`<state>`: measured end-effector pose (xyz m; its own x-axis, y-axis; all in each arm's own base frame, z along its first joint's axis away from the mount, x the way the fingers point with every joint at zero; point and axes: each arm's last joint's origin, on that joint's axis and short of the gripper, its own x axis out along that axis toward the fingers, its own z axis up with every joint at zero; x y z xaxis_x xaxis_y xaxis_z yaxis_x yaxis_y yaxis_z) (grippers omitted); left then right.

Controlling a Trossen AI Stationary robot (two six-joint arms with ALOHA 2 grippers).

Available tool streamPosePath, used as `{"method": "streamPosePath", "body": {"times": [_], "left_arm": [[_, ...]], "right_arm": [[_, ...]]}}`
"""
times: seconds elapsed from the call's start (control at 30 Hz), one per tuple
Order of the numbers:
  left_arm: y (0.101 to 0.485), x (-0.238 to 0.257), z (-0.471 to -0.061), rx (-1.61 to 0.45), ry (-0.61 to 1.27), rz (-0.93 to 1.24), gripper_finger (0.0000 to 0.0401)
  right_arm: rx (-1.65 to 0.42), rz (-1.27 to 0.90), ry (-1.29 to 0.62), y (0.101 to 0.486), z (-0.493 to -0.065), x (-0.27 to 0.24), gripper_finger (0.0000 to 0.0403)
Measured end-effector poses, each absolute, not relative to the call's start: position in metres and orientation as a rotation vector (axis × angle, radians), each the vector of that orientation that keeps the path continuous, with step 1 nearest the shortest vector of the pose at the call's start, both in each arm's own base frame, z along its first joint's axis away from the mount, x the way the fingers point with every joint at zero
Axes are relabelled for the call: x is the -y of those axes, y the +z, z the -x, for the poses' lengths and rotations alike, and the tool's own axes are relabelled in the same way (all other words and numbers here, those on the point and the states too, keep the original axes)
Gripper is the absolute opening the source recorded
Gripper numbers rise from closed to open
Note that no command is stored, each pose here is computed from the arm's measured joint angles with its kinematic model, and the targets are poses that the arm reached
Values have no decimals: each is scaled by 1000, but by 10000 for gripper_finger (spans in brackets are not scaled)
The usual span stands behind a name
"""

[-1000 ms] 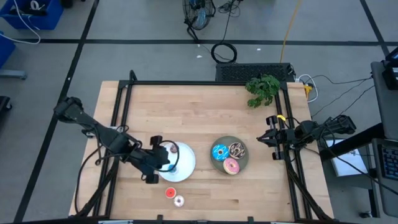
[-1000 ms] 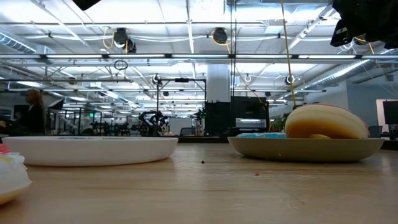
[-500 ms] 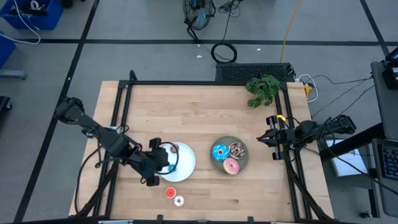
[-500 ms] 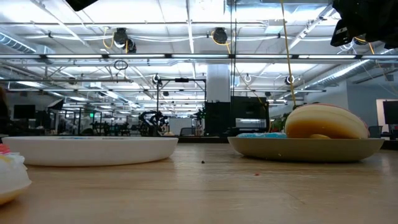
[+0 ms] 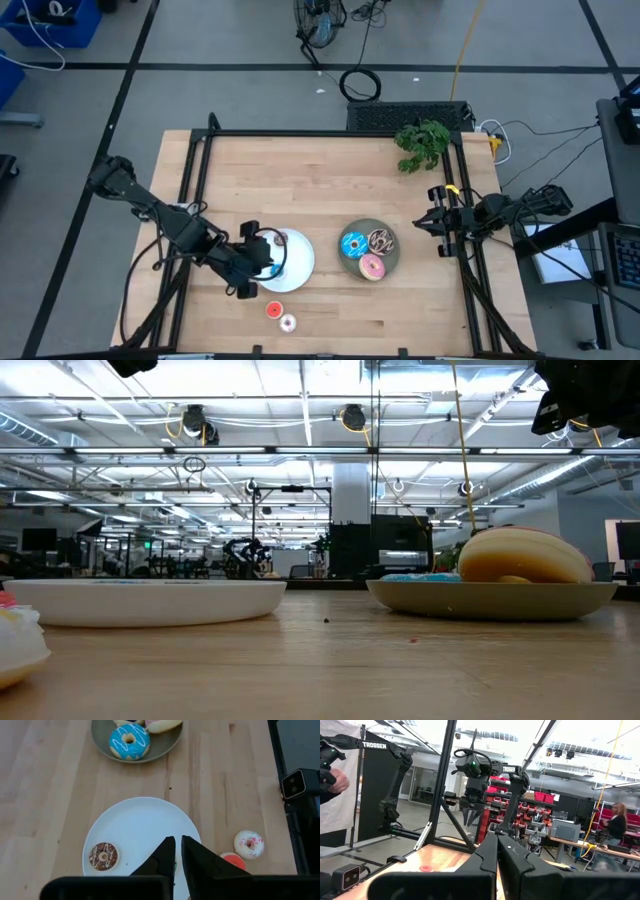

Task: Pick & Place donuts
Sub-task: Put the small orange donut into the white plate

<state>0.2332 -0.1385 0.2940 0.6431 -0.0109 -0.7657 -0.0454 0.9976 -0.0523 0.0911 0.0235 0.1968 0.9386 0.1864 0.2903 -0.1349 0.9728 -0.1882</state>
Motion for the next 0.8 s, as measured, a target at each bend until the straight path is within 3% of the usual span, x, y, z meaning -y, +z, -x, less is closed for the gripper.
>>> {"method": "streamPosePath", "body": {"times": [0.8], "left_arm": [[294, 137, -234, -859, 71, 115, 42]], "right_arm": [[312, 167, 164, 197, -91, -24, 0]]}}
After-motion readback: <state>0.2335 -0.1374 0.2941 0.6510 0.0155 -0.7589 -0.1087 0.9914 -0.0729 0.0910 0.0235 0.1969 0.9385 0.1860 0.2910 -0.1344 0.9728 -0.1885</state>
